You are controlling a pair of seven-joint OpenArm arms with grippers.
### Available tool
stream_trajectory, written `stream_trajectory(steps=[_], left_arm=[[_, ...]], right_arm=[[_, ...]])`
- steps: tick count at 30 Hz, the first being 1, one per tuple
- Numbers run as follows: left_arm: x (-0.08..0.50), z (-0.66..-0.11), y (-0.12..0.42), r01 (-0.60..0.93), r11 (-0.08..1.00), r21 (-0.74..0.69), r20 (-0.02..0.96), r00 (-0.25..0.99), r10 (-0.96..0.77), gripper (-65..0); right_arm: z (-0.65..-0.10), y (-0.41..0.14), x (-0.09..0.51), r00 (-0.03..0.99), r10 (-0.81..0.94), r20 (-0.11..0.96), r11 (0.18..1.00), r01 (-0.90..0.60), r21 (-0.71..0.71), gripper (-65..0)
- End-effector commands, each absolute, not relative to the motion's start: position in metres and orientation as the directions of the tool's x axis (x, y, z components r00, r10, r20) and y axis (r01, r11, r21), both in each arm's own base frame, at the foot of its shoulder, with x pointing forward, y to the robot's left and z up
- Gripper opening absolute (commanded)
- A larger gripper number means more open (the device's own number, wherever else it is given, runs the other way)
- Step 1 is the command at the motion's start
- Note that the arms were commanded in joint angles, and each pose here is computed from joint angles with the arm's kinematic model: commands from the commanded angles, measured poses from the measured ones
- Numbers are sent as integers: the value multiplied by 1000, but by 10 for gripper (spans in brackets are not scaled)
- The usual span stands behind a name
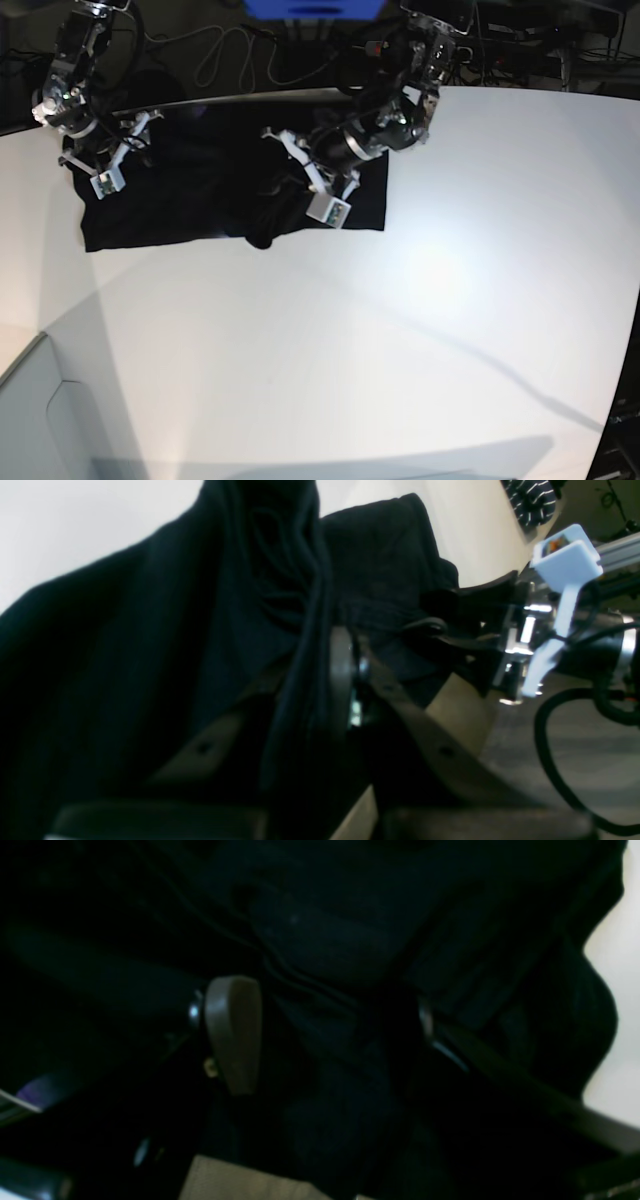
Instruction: Fold the T-shirt properly
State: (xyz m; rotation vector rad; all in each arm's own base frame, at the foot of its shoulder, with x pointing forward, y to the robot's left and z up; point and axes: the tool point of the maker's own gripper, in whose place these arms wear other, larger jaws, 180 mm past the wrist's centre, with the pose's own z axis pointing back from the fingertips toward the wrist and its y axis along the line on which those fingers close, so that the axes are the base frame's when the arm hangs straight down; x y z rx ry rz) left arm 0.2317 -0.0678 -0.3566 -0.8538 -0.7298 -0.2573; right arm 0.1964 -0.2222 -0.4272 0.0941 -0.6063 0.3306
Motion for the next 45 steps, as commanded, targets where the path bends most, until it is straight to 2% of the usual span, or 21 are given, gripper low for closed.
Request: stream_trajectory(steps=[1, 13, 19, 22, 29, 33, 36, 41, 45], left_arm=[[241, -340, -72, 507, 621, -597, 707, 699, 109, -650], [241, -337, -77, 525, 611, -592, 713, 695, 92, -644], [232, -334, -87, 552, 587, -591, 717, 693, 71, -418], [228, -333, -92, 563, 576, -592, 717, 695, 58, -388], [227, -330, -90, 570, 573, -589, 724, 688, 59, -386], [237, -310, -66, 593, 599, -538, 773, 631, 69, -386], [249, -292, -33, 553, 629, -546, 785, 601, 153, -388], [270, -289, 61, 388, 746, -542, 782, 557, 279, -388], [270, -308, 122, 241, 821, -517, 770, 550, 323, -387]], right_arm=[[-430, -227, 189, 785, 311, 536, 936, -351, -28, -282], [-431, -218, 191, 777, 328, 537, 926, -376, -21, -282], [-431, -218, 191, 777, 328, 537, 926, -376, -21, -282], [-431, -219, 191, 777, 329, 536, 926, -377, -22, -282], [-431, -219, 191, 777, 329, 536, 926, -377, -22, -282], [-430, -219, 192, 776, 329, 539, 926, -377, -24, -282], [-429, -218, 193, 773, 329, 542, 926, -377, -24, -282], [-416, -220, 201, 748, 341, 569, 924, -378, -56, -277], [-388, -227, 213, 702, 358, 616, 924, -362, -125, -271]])
